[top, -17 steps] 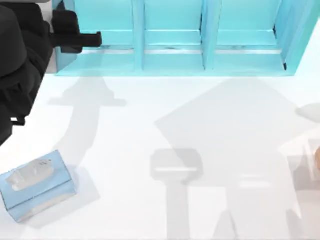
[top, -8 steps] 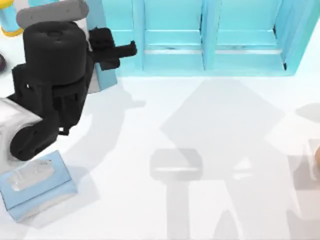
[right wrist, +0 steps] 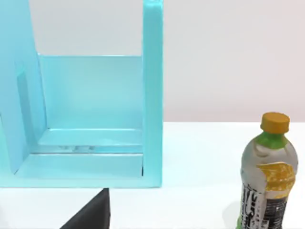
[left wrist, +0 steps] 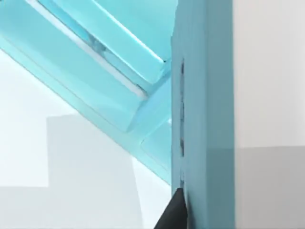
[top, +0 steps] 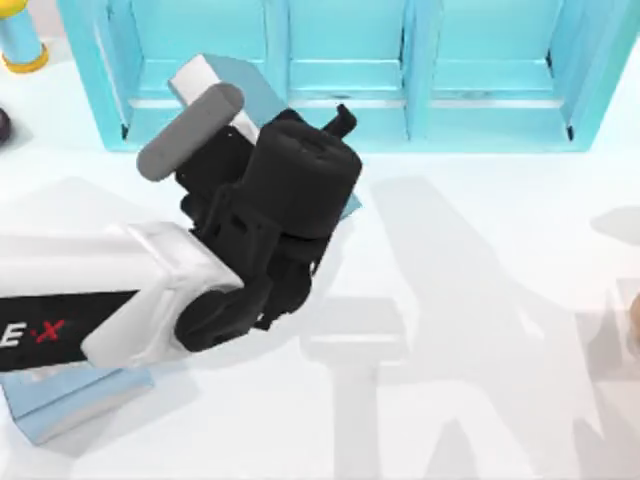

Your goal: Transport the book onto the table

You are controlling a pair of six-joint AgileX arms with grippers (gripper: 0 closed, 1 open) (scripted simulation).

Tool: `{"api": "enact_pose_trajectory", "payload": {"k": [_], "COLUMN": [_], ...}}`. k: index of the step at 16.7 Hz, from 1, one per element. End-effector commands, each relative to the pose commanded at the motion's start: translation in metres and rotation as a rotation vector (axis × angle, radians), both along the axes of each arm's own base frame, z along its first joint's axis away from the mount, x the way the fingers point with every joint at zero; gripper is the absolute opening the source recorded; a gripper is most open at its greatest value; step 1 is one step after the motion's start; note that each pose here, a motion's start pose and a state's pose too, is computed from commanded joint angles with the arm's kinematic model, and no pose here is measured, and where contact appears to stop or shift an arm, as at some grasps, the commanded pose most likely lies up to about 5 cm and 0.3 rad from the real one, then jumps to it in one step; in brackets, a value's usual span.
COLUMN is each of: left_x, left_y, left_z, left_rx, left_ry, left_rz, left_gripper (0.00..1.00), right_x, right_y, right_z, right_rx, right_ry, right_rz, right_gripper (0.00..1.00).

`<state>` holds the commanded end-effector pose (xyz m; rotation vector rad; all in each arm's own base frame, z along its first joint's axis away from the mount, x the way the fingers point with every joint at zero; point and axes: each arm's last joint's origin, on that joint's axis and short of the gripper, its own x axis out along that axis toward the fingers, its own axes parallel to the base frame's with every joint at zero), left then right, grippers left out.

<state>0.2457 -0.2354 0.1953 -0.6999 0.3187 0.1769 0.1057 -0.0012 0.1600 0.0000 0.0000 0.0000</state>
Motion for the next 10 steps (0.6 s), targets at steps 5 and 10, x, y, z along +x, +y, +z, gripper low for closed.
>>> {"api": "enact_pose_trajectory", "payload": {"k": [5,10], "left_x": [-0.027,-0.060], "left_y": [-0.047,-0.080], "left_z": [-0.020,-0.040], "left_rx": [-0.353,-0.621], "left_ry": [-0.045,-0.104], "left_rz": [0.162,0.263], "left_gripper": [0.00,0.00], "right_x": [0.000,0.000], "right_y": [0.000,0.000], "right_z": [0.000,0.000], "right_rx": [0.000,0.000], "right_ry": [0.000,0.000], "right_rz": [0.000,0.000], "right_gripper": [1.00,1.00]}}
